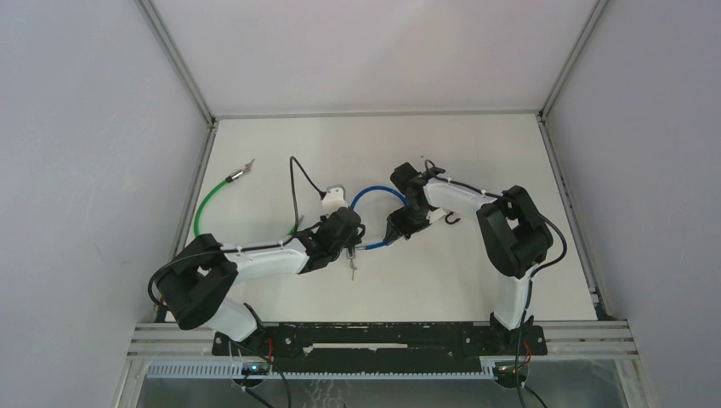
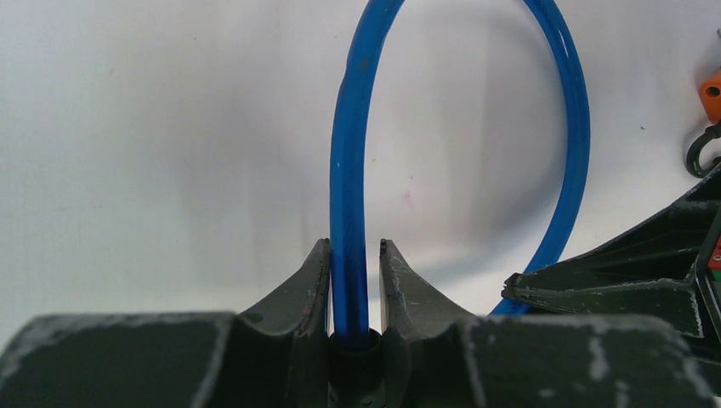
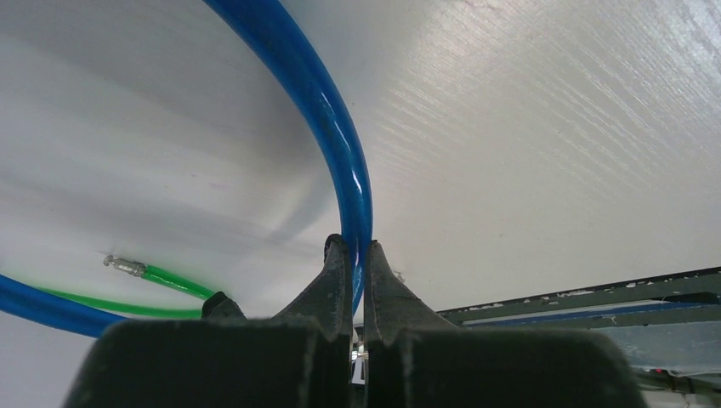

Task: Lock with the key
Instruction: Lock the lock.

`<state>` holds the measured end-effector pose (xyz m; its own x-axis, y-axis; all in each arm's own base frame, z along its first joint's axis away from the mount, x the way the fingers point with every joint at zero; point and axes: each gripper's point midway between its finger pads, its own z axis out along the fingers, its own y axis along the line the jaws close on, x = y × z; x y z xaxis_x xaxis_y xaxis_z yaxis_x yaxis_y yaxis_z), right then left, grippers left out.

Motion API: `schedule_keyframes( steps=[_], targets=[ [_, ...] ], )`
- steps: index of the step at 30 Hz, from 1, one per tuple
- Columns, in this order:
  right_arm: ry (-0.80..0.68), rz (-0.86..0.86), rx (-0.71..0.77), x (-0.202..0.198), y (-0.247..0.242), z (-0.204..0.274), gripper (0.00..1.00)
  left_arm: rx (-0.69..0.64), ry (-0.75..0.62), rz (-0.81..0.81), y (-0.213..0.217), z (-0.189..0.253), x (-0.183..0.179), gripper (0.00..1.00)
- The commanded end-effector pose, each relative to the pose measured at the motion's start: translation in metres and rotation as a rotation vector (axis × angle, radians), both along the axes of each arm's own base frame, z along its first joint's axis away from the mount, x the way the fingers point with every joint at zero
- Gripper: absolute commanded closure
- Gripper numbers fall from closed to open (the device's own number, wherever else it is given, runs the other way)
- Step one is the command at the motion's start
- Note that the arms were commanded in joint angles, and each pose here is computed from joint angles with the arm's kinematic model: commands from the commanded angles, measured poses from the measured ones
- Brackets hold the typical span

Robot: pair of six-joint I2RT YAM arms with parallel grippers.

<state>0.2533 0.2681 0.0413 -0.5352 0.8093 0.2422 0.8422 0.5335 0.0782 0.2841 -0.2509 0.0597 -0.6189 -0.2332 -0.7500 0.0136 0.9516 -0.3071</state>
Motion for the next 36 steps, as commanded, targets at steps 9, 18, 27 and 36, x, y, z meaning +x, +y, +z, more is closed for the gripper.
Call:
schedule_keyframes(
  steps=[9,18,27,36],
  targets=[
    [-0.075,0.054,0.084,0.005,0.033,0.03,1.0,-0.058,-0.045,-0.022,-0.025,0.022,0.011,1.0],
    [-0.091,0.107,0.114,-0.009,0.048,0.041,1.0,-0.114,-0.079,0.004,-0.028,0.03,0.014,1.0],
    [-0.099,0.123,0.172,-0.011,0.056,0.054,1.0,-0.188,-0.138,-0.029,-0.032,0.042,0.013,1.0],
    [-0.149,0.14,0.184,-0.007,0.059,0.06,1.0,-0.246,-0.166,-0.055,-0.035,0.045,0.009,1.0]
  ],
)
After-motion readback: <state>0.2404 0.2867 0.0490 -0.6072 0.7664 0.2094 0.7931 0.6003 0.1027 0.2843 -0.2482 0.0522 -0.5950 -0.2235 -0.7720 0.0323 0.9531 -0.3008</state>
